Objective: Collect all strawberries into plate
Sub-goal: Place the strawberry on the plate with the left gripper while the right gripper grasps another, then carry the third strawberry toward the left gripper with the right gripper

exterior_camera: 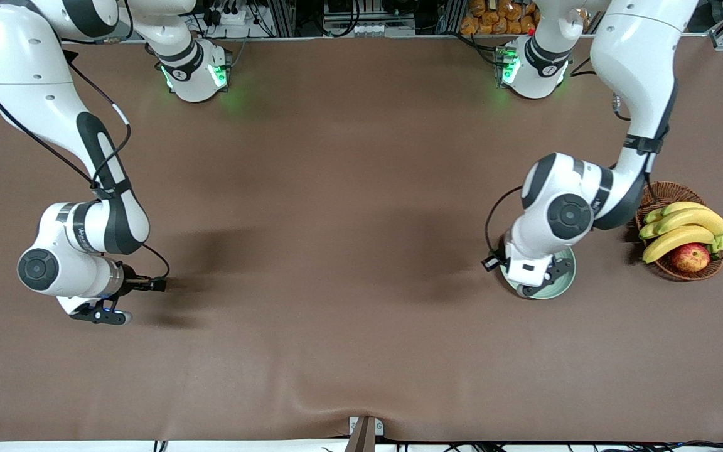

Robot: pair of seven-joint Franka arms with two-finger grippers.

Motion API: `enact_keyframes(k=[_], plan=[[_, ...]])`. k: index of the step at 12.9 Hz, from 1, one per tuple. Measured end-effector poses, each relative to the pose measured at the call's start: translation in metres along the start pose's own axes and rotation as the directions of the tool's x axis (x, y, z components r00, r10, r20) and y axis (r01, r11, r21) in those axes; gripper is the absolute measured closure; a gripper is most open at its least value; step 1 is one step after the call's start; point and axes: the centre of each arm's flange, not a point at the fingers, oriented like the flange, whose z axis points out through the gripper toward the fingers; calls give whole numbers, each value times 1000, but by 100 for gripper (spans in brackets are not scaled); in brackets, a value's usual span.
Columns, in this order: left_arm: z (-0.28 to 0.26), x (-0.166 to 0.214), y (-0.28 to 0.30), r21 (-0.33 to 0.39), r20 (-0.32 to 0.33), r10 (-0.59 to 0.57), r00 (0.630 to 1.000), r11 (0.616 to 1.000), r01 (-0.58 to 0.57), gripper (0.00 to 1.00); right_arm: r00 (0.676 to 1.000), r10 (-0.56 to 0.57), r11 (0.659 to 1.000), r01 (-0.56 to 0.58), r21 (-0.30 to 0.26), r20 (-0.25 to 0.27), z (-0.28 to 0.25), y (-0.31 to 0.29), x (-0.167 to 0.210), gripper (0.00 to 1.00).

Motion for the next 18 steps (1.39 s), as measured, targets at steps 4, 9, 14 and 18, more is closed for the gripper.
enact_keyframes(k=[4, 9, 14, 18], plan=[[9, 35, -43, 28, 1, 110, 994, 994, -110, 68, 1000, -9, 1000, 9, 5, 11, 12, -6, -5, 30], [26, 51, -67, 50, 24, 192, 981, 980, -193, 64, 1000, -11, 1000, 11, 6, 18, 23, -7, -9, 63], [21, 58, -75, 50, 24, 214, 977, 975, -215, 25, 1000, -25, 999, 25, 23, -8, 13, -21, -4, 69], [-10, 47, -61, 40, 1, 236, 972, 971, -236, 0, 999, 32, 990, -29, 135, -23, -34, -68, 7, 69]])
